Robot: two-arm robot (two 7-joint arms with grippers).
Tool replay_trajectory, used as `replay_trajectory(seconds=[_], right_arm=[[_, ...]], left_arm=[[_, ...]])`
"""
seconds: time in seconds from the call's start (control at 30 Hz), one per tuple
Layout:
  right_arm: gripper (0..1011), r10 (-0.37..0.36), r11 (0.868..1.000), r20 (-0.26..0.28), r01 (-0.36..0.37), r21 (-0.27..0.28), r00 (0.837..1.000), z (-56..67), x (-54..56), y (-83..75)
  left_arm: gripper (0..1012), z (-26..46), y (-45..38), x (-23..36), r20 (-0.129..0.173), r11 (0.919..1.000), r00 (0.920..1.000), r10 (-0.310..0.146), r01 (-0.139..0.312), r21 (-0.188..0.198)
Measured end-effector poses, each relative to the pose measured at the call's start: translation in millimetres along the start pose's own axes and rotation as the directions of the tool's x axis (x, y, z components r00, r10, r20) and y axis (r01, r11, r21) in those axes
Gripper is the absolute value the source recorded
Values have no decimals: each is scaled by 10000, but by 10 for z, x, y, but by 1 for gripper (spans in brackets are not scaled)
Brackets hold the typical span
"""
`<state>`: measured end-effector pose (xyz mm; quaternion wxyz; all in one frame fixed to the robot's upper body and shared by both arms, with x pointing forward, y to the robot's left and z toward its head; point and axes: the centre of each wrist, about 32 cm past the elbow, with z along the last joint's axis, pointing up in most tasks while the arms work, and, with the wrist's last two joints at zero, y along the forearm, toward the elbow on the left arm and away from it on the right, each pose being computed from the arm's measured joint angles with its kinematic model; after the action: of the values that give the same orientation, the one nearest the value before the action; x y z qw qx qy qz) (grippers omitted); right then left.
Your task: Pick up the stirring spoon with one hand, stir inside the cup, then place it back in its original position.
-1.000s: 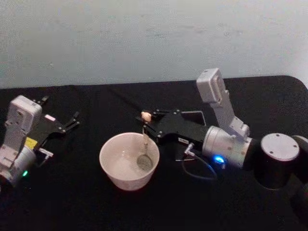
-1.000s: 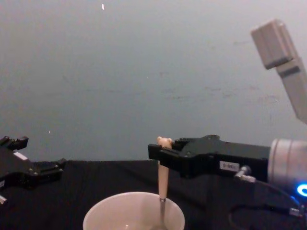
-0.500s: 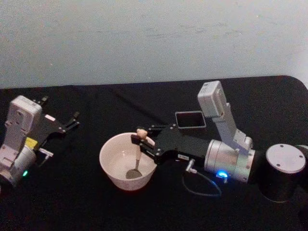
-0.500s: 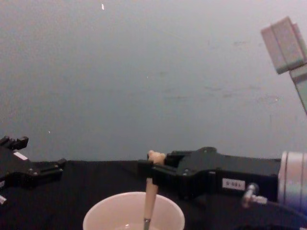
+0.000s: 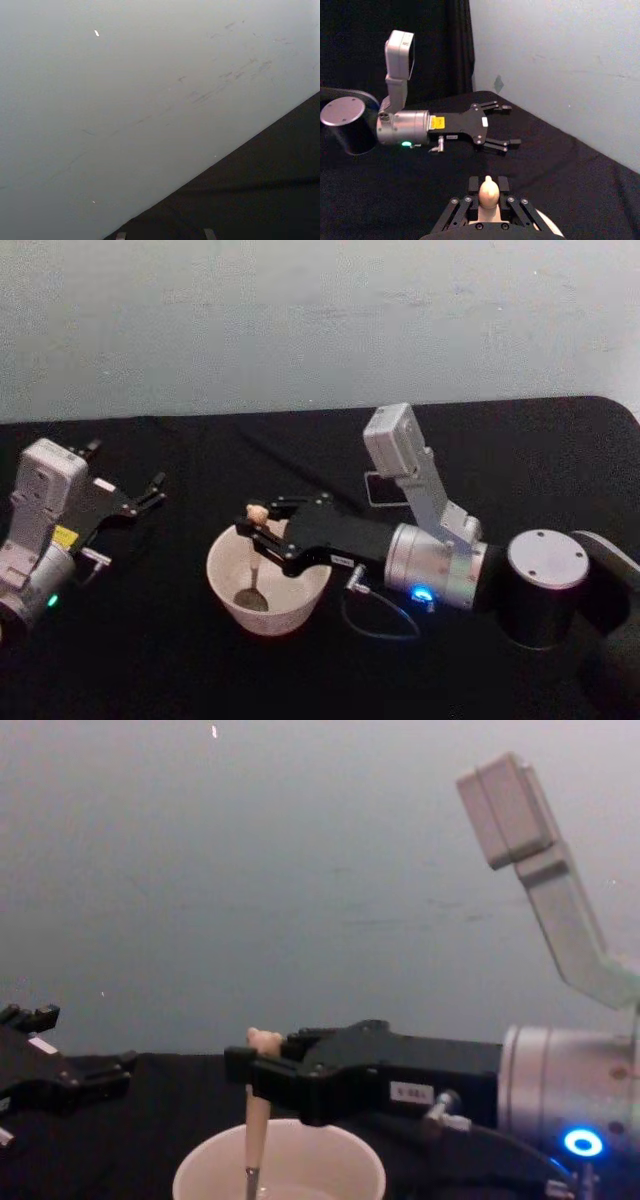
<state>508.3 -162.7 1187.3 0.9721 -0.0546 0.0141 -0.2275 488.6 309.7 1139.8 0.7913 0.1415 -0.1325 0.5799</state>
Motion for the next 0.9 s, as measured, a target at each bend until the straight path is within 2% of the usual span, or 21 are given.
replay_trajectory(seconds=[0.27,0.5,0.7,0.9], right_arm=[[223,-336,9994,32,336,-24,9994,28,70,165],[223,-830,9965,26,830,-28,9965,43,178,218],[223,-1145,9934,102,1146,-48,9934,38,264,199],[223,-1376,9904,244,1378,-69,9902,30,337,104]], left_arm=[[1001,0,0,0,0,10000,10000,1,-1,0],[1001,0,0,0,0,10000,10000,0,0,0],[1001,0,0,0,0,10000,10000,0,0,-1],[1001,0,0,0,0,10000,10000,1,-1,-1]])
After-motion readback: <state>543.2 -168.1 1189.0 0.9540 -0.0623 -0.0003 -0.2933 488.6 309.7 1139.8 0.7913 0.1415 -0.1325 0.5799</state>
